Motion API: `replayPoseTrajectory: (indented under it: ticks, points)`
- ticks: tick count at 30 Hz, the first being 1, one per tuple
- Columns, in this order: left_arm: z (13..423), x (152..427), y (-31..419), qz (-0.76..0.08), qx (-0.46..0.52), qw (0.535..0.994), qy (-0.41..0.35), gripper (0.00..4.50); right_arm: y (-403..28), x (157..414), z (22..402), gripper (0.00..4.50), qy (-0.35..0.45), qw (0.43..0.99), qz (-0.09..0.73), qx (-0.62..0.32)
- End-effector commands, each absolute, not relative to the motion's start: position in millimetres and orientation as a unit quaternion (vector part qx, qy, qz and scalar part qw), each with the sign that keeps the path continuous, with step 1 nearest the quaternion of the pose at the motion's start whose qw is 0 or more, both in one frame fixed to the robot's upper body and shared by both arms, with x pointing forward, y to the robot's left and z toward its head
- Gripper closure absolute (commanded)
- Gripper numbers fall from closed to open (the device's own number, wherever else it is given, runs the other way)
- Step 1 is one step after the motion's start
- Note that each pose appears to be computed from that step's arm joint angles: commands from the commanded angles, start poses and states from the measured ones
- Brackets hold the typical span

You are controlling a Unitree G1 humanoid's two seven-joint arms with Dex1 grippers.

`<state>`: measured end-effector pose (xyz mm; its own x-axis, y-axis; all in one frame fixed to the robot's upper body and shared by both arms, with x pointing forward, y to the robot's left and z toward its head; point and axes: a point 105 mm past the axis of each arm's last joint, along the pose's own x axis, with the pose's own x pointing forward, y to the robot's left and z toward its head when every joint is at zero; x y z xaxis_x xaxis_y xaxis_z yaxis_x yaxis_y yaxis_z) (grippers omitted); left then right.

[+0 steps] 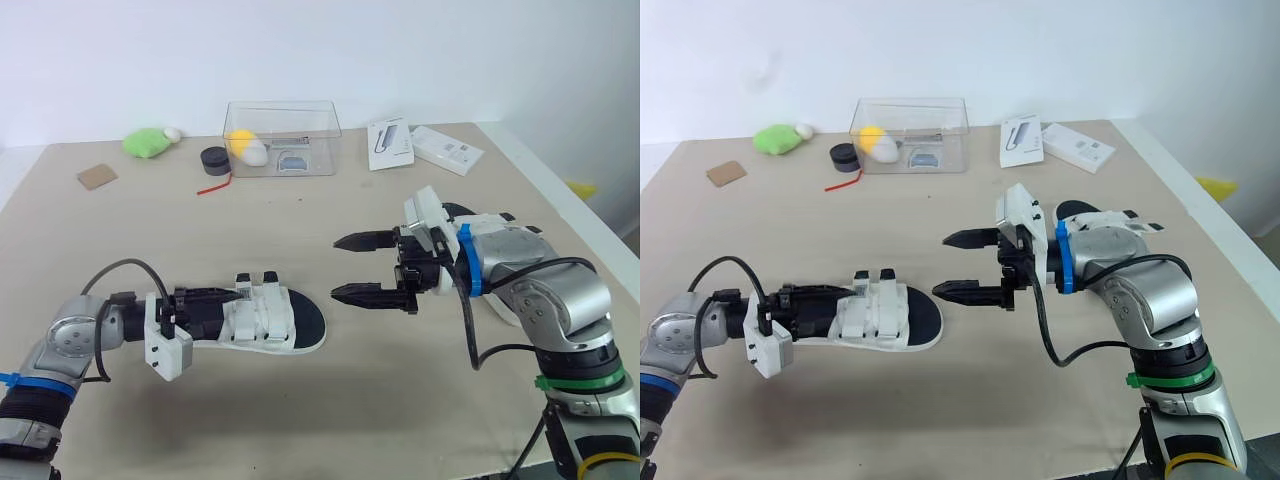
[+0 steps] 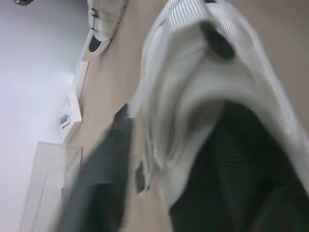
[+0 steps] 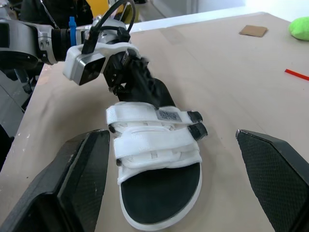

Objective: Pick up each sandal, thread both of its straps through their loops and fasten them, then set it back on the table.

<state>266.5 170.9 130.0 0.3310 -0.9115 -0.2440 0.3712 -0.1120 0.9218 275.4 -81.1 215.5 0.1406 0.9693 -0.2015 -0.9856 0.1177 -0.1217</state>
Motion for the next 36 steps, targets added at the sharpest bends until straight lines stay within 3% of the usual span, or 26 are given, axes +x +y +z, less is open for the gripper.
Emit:
replayPoseTrajectory:
  ticks: [1,3,7,11,14,19,23,28,29,36]
  points:
    - [140,271,169,-0.507,0.535,0.621,-0.268,3.55,-79,272,226,0.00,0.011,0.743,0.655,-0.133]
    - [145,274,171,-0.496,0.533,0.629,-0.270,4.47,-78,273,227,0.00,0.008,0.744,0.655,-0.133]
    - [168,300,195,-0.416,0.539,0.690,-0.245,4.47,-76,277,235,0.00,-0.016,0.753,0.645,-0.132]
    - [200,335,241,-0.266,0.550,0.766,-0.199,4.47,-71,286,243,0.00,-0.040,0.767,0.627,-0.126]
    - [212,351,268,-0.168,0.561,0.794,-0.166,4.47,-67,291,243,0.00,-0.047,0.770,0.623,-0.130]
    - [197,372,338,0.002,0.555,0.832,-0.008,4.47,-61,296,242,0.00,-0.055,0.769,0.622,-0.138]
    - [181,372,366,0.067,0.523,0.847,0.064,4.47,-59,297,243,0.00,-0.058,0.764,0.627,-0.139]
    - [163,375,363,0.057,0.498,0.859,0.100,4.47,-56,296,244,0.00,-0.056,0.759,0.635,-0.133]
    - [158,376,361,0.047,0.492,0.862,0.112,3.70,-56,296,243,0.00,-0.055,0.758,0.636,-0.132]
    - [170,365,354,-0.018,0.416,0.901,0.120,0.44,-59,295,242,0.00,-0.047,0.759,0.639,-0.118]
